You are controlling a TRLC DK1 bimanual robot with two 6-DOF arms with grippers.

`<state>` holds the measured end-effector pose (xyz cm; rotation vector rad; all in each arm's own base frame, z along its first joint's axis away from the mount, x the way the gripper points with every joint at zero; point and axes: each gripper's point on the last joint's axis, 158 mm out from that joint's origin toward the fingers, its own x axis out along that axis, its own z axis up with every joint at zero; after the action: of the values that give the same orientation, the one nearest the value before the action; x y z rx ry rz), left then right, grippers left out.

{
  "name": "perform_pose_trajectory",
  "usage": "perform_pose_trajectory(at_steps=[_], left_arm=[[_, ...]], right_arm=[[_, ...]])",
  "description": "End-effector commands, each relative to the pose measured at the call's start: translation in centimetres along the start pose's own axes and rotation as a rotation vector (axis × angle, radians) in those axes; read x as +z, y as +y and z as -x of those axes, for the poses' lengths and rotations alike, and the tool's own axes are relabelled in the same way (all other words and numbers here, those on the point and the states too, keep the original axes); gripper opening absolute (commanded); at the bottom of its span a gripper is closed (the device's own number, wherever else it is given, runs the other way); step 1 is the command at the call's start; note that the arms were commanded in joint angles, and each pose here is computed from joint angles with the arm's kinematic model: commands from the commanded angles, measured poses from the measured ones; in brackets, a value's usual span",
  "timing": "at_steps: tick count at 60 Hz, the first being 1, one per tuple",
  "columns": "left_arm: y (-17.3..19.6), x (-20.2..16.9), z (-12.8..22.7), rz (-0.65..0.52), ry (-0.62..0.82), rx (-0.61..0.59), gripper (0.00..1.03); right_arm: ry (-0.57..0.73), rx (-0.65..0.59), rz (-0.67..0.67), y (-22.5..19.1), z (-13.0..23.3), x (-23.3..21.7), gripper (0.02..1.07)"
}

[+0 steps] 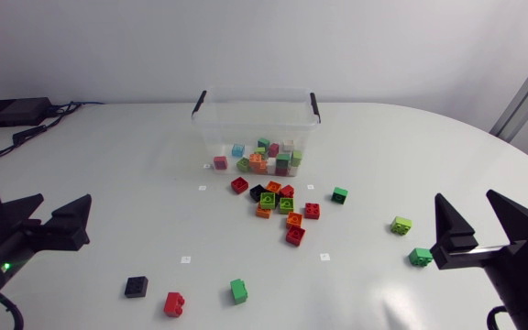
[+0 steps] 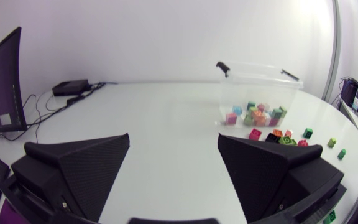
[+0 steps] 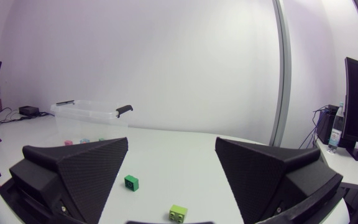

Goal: Place the duplo bricks in the container

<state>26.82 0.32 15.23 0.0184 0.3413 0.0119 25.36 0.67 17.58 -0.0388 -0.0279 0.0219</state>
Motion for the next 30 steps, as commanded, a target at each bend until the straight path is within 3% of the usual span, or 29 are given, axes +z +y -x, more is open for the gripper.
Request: perform_pose_trajectory(at_steps=[1, 19, 30], left_arm=[[-0.1, -0.2, -1.1, 0.039, 0.137, -0.001, 0.99], [-0.9, -7.1, -3.4, -0.001, 0.822, -0.02, 0.99], [-2.3, -9.6, -2.7, 0.046, 1.039, -0.066, 0.97]], right_arm=[[0.003, -0.005, -0.041, 0.0, -0.2, -0.2, 1.03], [0.078, -0.049, -0.076, -0.9, -1.9, 0.7, 1.03], [0.12, -0.08, -0.093, -1.5, -2.9, 0.9, 1.03]])
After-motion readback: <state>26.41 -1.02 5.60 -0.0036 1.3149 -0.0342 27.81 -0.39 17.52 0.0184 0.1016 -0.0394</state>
